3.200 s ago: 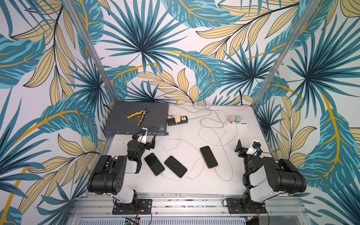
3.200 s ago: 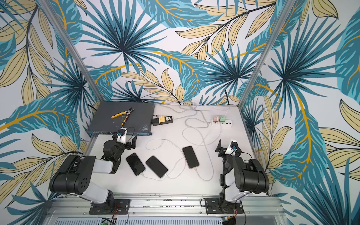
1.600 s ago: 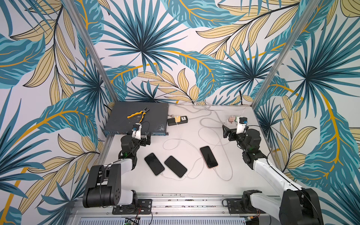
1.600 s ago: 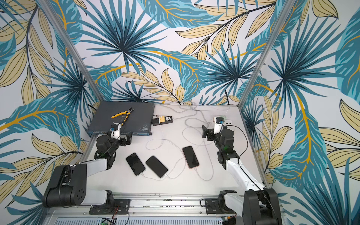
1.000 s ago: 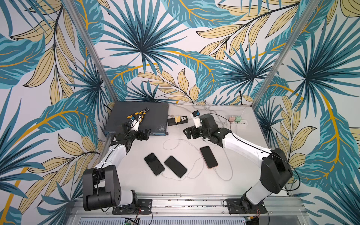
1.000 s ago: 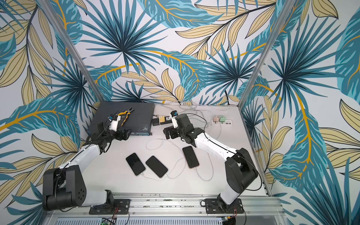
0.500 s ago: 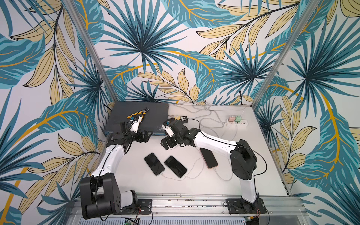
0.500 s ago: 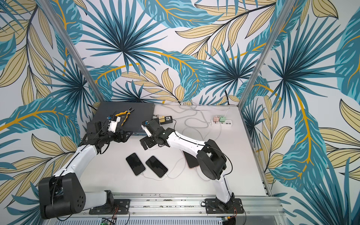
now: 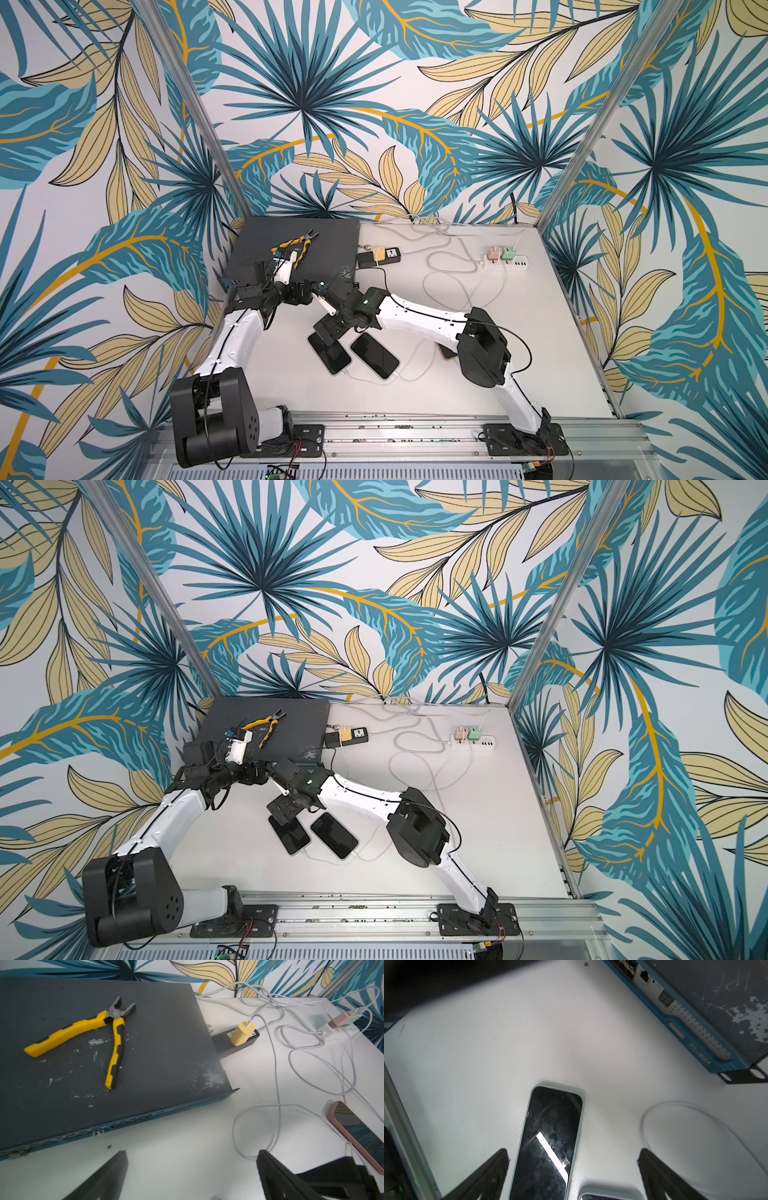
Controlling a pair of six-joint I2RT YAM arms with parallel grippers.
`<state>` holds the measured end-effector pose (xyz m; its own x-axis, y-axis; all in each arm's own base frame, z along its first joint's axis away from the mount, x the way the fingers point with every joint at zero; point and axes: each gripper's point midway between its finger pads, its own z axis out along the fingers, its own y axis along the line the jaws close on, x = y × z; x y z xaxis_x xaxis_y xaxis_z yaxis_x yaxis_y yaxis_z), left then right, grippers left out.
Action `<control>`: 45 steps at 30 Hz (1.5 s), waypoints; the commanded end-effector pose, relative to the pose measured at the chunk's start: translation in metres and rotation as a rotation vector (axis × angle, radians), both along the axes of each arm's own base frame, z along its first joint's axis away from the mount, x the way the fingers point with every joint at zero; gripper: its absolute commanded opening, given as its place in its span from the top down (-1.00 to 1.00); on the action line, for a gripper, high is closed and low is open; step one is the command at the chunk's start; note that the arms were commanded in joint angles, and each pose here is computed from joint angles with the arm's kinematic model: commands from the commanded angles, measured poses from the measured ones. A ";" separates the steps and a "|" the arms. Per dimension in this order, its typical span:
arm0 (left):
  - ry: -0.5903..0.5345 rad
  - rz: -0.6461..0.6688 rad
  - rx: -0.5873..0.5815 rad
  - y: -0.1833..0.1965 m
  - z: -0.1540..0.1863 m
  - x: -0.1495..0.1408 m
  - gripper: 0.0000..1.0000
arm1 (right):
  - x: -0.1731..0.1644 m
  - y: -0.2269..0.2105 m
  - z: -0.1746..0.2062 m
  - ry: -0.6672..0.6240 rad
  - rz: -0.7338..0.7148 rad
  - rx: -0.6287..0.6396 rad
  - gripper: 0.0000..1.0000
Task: Unplug the charging cable from the phone
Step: Pick up the phone at the center of the board.
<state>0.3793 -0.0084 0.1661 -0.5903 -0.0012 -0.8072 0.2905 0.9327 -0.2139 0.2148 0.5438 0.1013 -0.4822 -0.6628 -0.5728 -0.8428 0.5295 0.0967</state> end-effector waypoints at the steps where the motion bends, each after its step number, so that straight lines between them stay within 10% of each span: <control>1: -0.002 0.050 0.022 0.010 0.000 0.009 -1.00 | -0.032 -0.004 -0.035 0.029 0.068 -0.116 -0.99; 37: 0.068 0.333 0.218 0.078 -0.016 0.017 -1.00 | -0.058 -0.023 -0.112 0.017 0.021 -0.304 -0.99; 45: 0.051 0.335 0.201 0.077 -0.001 0.017 -1.00 | -0.050 -0.029 -0.112 -0.050 0.029 -0.365 -0.73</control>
<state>0.3932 0.0634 0.1486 -0.6481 -0.0342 -0.7608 -0.0262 0.9994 -0.0225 0.1638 0.5414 0.0233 -0.4479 -0.7817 -0.4340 -0.8572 0.5134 -0.0399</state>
